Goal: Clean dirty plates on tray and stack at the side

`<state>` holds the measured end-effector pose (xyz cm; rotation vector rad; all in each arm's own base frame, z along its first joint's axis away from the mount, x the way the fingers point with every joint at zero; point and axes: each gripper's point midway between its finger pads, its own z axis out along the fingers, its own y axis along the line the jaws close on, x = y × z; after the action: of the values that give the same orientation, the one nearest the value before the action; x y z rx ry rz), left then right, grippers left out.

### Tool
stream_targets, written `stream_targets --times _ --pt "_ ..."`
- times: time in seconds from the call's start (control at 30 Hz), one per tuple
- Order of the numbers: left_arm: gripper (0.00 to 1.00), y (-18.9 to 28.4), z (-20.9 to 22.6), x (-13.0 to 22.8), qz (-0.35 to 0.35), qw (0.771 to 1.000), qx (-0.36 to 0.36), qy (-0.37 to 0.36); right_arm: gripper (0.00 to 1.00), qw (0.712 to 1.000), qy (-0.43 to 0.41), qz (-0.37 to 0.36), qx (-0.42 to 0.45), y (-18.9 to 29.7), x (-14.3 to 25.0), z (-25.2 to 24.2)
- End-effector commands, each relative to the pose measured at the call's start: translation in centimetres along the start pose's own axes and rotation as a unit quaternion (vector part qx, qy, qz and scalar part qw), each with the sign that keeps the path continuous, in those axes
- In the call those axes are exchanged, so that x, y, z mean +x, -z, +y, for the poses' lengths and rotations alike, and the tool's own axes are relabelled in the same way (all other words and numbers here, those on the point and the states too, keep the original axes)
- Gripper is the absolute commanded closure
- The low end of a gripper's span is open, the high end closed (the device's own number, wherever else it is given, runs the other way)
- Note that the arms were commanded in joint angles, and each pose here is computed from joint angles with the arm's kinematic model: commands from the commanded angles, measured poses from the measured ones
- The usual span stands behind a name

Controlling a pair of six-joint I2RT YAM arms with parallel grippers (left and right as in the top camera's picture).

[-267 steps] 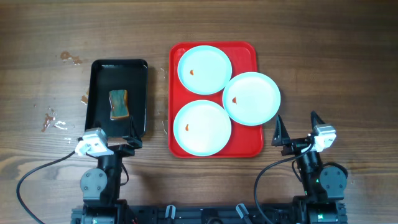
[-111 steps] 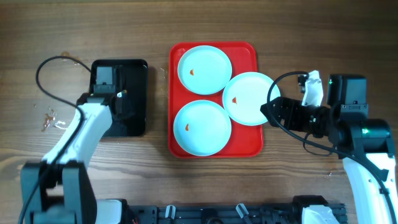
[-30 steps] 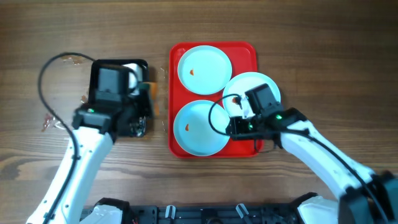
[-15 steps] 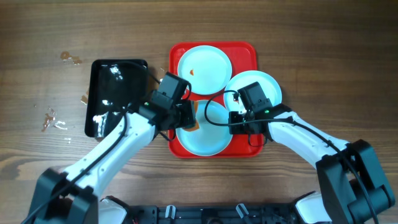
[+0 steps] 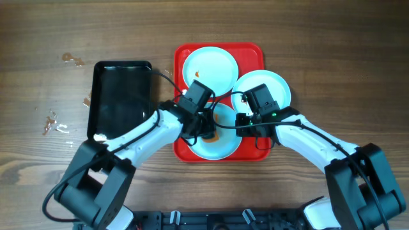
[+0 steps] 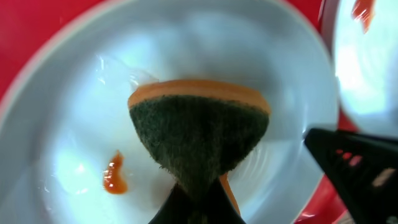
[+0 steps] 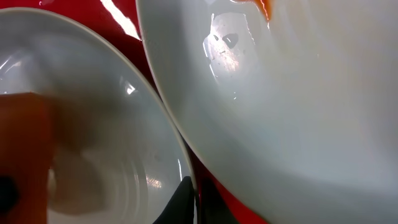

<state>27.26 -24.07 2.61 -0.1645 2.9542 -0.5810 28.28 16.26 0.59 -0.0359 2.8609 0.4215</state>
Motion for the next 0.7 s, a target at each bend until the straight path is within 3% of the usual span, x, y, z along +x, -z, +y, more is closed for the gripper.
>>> stream_targets --times 0.0,0.37,0.67 --pt "0.96 -1.4 0.8 0.0 0.005 1.0 -0.023 0.006 0.94 1.0 -0.005 0.0 0.013 -0.3 0.1 -0.5" --pt "0.96 -1.5 3.6 -1.8 0.017 0.999 -0.022 0.033 0.96 1.0 -0.008 0.007 0.014 -0.3 0.4 -0.6" --pt "0.96 -0.7 10.8 -3.2 -0.022 0.976 -0.213 -0.025 0.96 1.0 -0.009 0.009 0.015 -0.3 0.5 -0.6"
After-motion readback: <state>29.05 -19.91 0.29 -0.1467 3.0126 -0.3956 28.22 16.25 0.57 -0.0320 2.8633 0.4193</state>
